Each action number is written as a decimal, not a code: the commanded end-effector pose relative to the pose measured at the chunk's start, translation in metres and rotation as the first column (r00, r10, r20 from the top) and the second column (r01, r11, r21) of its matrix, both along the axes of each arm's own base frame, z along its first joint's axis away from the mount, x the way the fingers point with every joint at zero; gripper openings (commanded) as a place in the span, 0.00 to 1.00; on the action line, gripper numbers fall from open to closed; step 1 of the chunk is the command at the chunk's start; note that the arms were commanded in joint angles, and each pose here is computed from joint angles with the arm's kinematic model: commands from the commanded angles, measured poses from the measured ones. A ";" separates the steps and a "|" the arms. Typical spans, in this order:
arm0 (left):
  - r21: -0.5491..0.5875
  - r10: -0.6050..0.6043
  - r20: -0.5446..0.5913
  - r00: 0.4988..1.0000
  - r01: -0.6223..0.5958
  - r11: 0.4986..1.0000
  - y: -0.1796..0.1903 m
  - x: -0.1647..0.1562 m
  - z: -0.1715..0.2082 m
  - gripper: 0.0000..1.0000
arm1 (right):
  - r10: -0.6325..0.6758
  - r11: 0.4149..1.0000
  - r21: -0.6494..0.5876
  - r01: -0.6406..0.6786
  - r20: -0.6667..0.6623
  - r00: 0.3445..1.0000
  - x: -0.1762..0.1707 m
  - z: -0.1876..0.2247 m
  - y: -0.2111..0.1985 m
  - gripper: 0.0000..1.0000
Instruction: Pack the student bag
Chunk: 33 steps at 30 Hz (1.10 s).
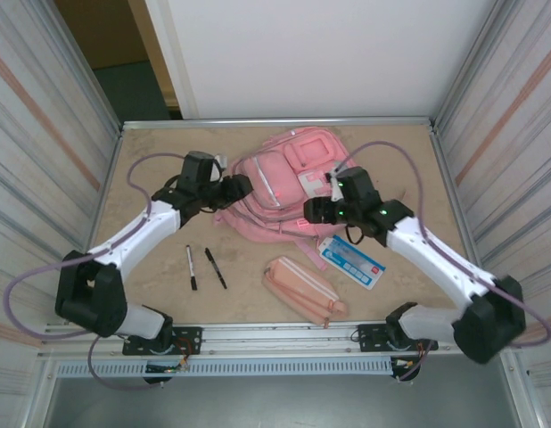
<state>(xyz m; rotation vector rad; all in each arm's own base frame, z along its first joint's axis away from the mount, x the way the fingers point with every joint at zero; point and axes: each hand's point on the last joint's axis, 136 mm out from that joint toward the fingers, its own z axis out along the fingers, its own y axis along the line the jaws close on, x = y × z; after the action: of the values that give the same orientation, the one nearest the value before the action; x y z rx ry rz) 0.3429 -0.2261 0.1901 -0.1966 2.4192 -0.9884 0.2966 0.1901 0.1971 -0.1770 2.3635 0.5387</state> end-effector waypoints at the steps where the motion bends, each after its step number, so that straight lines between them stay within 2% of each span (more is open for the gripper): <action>1: 0.127 -0.132 -0.061 0.989 0.139 0.982 -0.017 -0.044 -0.036 0.49 | -0.125 0.991 0.039 0.125 -0.007 0.992 0.000 -0.010 -0.037 0.99; 2: 0.134 -0.147 -0.058 0.987 0.153 0.979 -0.027 -0.049 -0.039 0.49 | -0.113 0.983 0.142 0.119 -0.051 0.992 -0.001 -0.008 -0.033 0.99; 4: 0.141 -0.149 -0.059 0.987 0.156 0.978 -0.045 -0.054 -0.047 0.49 | -0.133 0.960 0.223 0.168 -0.163 0.978 0.001 -0.012 -0.031 0.99; 7: 0.155 -0.085 -0.106 0.991 0.101 0.983 -0.064 -0.056 -0.063 0.49 | -0.246 0.929 0.181 0.322 -0.347 0.905 0.007 -0.031 -0.034 0.99; 10: 0.232 -0.053 -0.117 0.992 0.079 0.970 -0.074 -0.059 -0.076 0.49 | -0.299 0.895 0.163 0.415 -0.471 0.830 0.013 -0.046 -0.026 0.97; 14: 0.338 -0.044 -0.111 0.993 0.079 0.938 -0.083 -0.061 -0.083 0.48 | -0.348 0.845 0.180 0.503 -0.529 0.774 0.025 -0.062 -0.016 0.88; 17: 0.427 0.010 -0.062 0.998 0.017 0.904 -0.076 -0.052 -0.086 0.46 | -0.385 0.820 0.160 0.550 -0.557 0.736 0.032 -0.072 -0.013 0.83; 20: 0.453 0.016 -0.029 0.999 -0.001 0.892 -0.079 -0.040 -0.088 0.43 | -0.376 0.811 0.165 0.562 -0.590 0.715 0.037 -0.078 -0.002 0.78; 23: 0.463 0.023 -0.032 0.999 -0.006 0.887 -0.088 -0.032 -0.092 0.41 | -0.431 0.777 0.122 0.618 -0.612 0.663 0.042 -0.086 -0.003 0.69; 28: 0.475 0.067 -0.086 0.994 -0.018 0.880 -0.091 -0.033 -0.114 0.40 | -0.488 0.709 0.100 0.698 -0.645 0.588 0.053 -0.101 -0.002 0.66; 31: 0.505 0.114 -0.095 0.989 -0.051 0.862 -0.084 -0.036 -0.123 0.45 | -0.489 0.694 0.094 0.714 -0.665 0.564 0.058 -0.111 0.004 0.67; 33: 0.528 0.153 -0.084 0.985 -0.086 0.845 -0.078 -0.037 -0.126 0.48 | -0.485 0.701 0.098 0.706 -0.661 0.573 0.064 -0.118 0.011 0.64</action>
<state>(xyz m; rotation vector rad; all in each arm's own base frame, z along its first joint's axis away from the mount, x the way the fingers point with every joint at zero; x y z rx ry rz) 0.3056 -0.3183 0.0668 -0.1234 2.6653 -0.3476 0.3484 0.1922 0.0806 1.0625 2.6537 0.7071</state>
